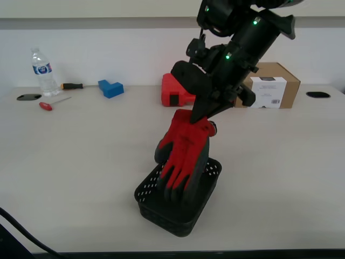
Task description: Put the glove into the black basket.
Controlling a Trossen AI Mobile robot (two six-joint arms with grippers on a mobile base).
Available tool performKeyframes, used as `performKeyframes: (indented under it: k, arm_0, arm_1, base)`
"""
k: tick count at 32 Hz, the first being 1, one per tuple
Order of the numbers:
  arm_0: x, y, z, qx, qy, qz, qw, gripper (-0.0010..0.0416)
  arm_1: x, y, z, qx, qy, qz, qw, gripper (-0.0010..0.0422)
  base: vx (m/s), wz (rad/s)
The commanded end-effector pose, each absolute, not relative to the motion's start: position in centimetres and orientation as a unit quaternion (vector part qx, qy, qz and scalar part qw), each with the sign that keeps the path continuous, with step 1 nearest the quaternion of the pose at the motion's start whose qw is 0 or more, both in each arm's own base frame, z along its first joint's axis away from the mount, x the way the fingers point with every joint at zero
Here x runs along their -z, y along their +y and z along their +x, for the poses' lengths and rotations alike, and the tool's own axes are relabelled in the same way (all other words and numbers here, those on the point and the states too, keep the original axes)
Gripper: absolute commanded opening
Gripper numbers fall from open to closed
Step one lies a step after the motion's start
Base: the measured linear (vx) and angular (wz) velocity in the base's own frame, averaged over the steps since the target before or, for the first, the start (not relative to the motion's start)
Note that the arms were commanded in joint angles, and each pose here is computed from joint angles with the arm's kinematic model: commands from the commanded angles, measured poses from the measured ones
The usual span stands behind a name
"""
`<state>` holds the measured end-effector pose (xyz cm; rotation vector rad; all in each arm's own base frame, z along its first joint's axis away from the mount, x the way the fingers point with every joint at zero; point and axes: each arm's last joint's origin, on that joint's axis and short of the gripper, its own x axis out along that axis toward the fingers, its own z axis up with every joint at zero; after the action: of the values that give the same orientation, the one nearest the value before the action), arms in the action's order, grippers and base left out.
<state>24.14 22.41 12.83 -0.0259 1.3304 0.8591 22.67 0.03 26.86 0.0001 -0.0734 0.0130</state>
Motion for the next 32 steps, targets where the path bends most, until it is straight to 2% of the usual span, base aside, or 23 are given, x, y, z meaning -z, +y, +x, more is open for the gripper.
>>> performKeyframes:
  k: [1, 11, 19, 32]
  arm_0:
    - [-11.5, 22.8, 24.5, -0.382, 0.612, -0.014, 0.692, -0.0002]
    - [-7.0, 24.8, 26.8, -0.372, 0.648, -0.026, 0.664, -0.0001]
    - [-4.8, 25.0, 26.4, -0.374, 0.679, -0.033, 0.630, -0.0001]
    - [-5.0, 25.0, 26.7, -0.357, 0.675, -0.043, 0.644, 0.0008]
  arm_1:
    - [-26.9, 0.0, 22.7, -0.005, -0.038, 0.000, 0.999, 0.0000]
    - [-26.9, 0.0, 22.7, -0.005, -0.038, 0.000, 0.999, 0.0000]
    - [-26.9, 0.0, 22.7, -0.006, -0.038, 0.000, 0.999, 0.0000]
    - [-26.9, 0.0, 22.7, -0.006, -0.038, 0.000, 0.999, 0.0000]
  base:
    - [0.000, 0.000]
    - [0.000, 0.000]
    - [0.000, 0.000]
    - [0.000, 0.000]
